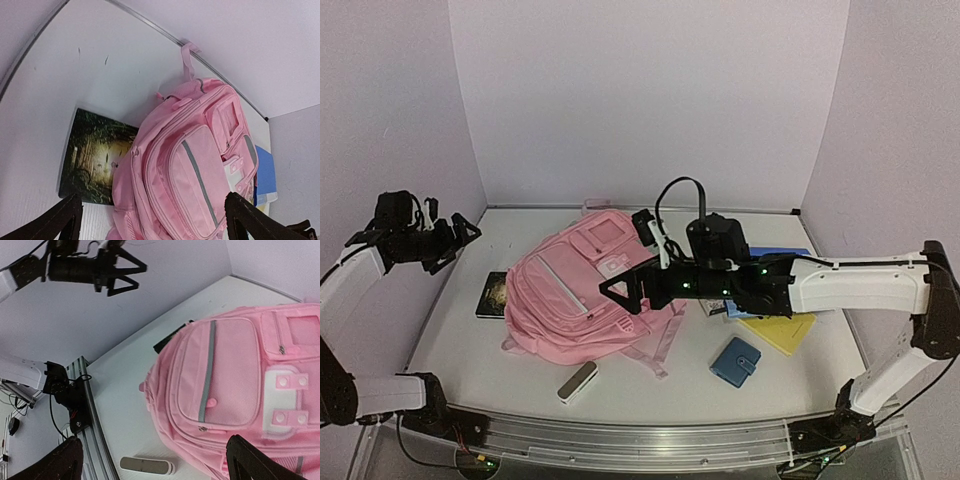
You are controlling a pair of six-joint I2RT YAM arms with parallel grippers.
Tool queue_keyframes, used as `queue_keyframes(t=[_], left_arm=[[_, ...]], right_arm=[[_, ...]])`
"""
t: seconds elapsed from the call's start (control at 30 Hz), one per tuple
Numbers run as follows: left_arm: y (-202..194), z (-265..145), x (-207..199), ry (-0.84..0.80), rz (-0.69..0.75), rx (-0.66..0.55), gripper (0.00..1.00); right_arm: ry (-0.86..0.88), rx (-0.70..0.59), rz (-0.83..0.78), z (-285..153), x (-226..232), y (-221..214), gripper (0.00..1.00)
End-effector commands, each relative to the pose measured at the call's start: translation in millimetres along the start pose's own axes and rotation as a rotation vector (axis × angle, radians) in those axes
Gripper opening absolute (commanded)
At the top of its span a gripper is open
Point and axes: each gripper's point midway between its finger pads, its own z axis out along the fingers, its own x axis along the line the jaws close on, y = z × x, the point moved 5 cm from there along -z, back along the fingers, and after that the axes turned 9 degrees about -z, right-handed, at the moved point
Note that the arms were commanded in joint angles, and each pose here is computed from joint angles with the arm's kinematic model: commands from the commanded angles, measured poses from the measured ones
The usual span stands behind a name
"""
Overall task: Pack the student bag
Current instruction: Adjust the student bag at the center of the board.
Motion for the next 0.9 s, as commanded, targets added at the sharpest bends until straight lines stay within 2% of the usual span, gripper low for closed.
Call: queue_keyframes(t=[0.0,0.23,0.4,0.67,0.87], left_arm=[[-35.3,13.5,18.4,-0.015,-0.208,0.075,0.99],[-83.7,25.8,28.7,-0.005,-0.319,0.171,0.99],[-110.4,33.0,40.7,-0.009,-0.390,0.214,0.95],[-125.2,51.0,41.5,-0.041,-0.399,0.288,0.84],[-134.8,68.4,38.7,-0.030,-0.378,0.366,0.77]], right_arm=[[-0.212,-0.128,0.170,-30.3,-26.8,16.1,0.98],[-0.362,-0.079,0.374,-36.2,-90.0,-21.8,0.98],[-0.414,-0.028,0.423,-27.1,-113.1,-48.5,0.98],[-0.419,0.095,0.448,5.8,-125.2,-96.7,0.84],[-0.403,0.132,0.505,27.1,-130.9,-120.7,0.77]])
